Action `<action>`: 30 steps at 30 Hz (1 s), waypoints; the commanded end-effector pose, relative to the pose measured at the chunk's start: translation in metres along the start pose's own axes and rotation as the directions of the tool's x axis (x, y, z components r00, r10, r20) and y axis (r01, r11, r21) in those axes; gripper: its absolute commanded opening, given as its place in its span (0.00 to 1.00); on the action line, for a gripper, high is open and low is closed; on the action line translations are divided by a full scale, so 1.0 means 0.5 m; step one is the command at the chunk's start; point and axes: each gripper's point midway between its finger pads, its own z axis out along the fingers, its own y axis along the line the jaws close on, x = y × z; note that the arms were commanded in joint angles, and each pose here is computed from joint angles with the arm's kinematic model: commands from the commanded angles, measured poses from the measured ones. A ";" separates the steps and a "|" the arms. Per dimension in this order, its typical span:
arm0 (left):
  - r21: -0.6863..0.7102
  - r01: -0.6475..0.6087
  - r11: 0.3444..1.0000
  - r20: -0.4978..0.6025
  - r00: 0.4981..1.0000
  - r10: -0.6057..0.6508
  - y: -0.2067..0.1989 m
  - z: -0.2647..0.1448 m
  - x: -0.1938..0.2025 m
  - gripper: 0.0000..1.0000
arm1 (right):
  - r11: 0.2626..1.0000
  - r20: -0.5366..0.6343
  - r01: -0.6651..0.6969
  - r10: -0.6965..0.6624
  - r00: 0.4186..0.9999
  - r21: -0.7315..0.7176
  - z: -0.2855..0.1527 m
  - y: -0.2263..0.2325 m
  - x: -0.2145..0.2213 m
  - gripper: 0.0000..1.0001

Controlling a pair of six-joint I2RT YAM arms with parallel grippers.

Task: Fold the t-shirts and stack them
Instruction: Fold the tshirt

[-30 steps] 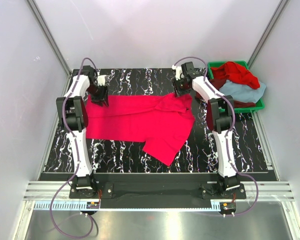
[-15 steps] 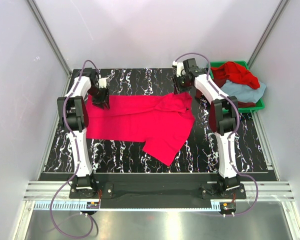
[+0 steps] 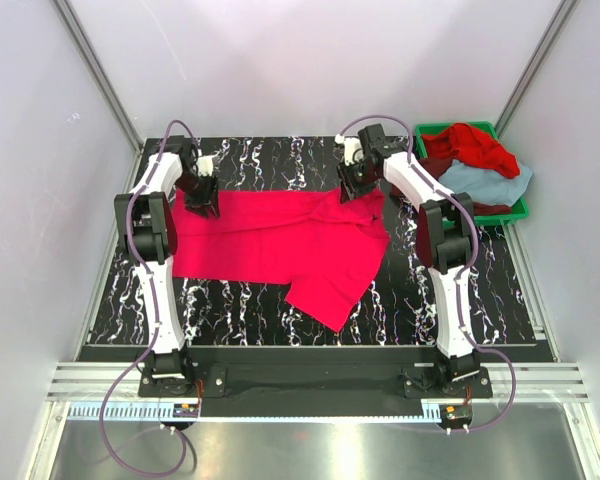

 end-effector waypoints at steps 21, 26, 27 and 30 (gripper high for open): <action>0.033 -0.004 0.999 0.020 1.000 0.003 -0.025 -0.006 -0.008 0.47 | 0.999 -0.077 0.032 -0.033 0.996 -0.011 0.031 -0.003 0.040 0.38; 0.034 -0.008 0.999 0.018 1.000 0.007 -0.028 -0.006 -0.006 0.47 | 0.999 -0.075 0.046 -0.046 0.996 0.007 0.046 -0.017 0.038 0.39; 0.033 -0.005 0.999 0.016 1.000 0.005 -0.028 -0.006 -0.005 0.47 | 0.999 -0.080 0.046 -0.046 0.996 0.009 0.049 -0.017 0.039 0.38; 0.032 -0.008 0.999 0.018 1.000 0.007 -0.029 -0.008 -0.004 0.47 | 0.999 -0.082 0.048 -0.047 0.996 0.011 0.050 -0.020 0.037 0.17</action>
